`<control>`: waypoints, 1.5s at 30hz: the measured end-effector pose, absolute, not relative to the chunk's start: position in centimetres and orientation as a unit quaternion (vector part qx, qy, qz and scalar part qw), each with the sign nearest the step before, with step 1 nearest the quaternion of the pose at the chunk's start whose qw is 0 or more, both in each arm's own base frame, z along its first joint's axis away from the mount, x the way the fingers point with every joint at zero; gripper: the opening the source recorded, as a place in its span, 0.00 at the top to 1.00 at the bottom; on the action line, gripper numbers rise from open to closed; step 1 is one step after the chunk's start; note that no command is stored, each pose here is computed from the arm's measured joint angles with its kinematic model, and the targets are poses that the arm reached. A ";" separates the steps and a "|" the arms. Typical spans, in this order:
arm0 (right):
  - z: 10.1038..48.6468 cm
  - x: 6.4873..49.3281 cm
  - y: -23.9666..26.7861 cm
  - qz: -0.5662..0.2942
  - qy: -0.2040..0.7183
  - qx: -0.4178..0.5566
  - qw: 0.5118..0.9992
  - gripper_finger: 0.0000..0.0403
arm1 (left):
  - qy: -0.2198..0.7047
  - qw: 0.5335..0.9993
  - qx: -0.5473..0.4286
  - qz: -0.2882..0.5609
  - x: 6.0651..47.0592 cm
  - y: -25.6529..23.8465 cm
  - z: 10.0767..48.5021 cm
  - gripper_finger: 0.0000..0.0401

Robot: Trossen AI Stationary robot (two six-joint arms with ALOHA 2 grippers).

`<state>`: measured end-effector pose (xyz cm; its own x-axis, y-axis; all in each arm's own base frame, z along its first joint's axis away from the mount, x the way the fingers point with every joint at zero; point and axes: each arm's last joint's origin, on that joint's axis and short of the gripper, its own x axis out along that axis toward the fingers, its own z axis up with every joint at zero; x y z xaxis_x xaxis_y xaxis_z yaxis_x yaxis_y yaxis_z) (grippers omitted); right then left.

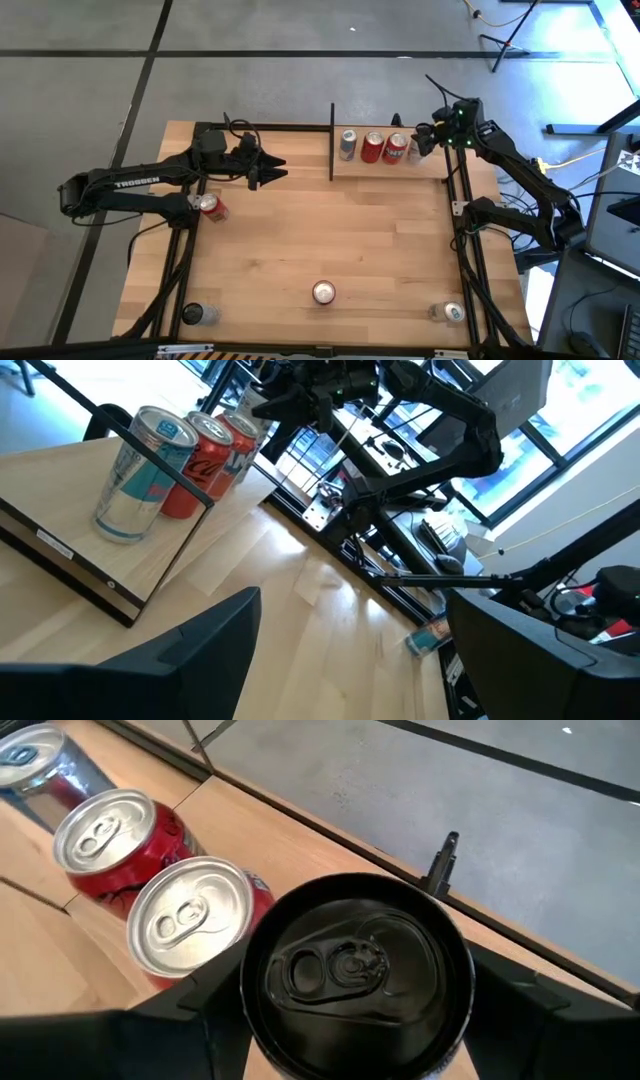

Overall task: Place canned beverage on shelf
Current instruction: Put the top white-blue soda can on the shelf, then put the white-blue soda can on the shelf aligned with the other white-blue soda can

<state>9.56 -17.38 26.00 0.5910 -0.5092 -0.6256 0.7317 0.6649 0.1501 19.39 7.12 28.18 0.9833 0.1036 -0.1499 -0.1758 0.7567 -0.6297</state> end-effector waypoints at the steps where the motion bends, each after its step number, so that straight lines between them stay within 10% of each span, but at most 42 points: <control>1: 26.0 9.6 -17.4 -0.352 0.278 0.198 0.872 0.33 | 0.053 0.935 -0.341 0.075 19.4 7.1 28.2 0.22; 13: 25.6 9.4 -17.0 -0.341 0.307 0.193 0.867 0.09 | 0.053 0.935 -0.344 0.075 19.4 7.1 28.2 0.22; 27: 32.5 9.9 -16.7 -0.337 0.251 0.177 0.890 0.09 | 0.057 0.950 -0.300 0.070 19.4 7.1 28.2 0.22; 45: 33.5 23.7 -2.5 -0.105 0.239 0.275 0.925 0.10 | 0.128 0.970 -0.206 -0.008 20.3 5.7 26.8 0.22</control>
<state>23.70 -2.50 33.55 0.8639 -0.0637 -0.4997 0.3264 0.8263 0.4590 20.28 5.68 26.81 0.9671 -0.0685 -0.2450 -0.0369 0.9150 -0.4017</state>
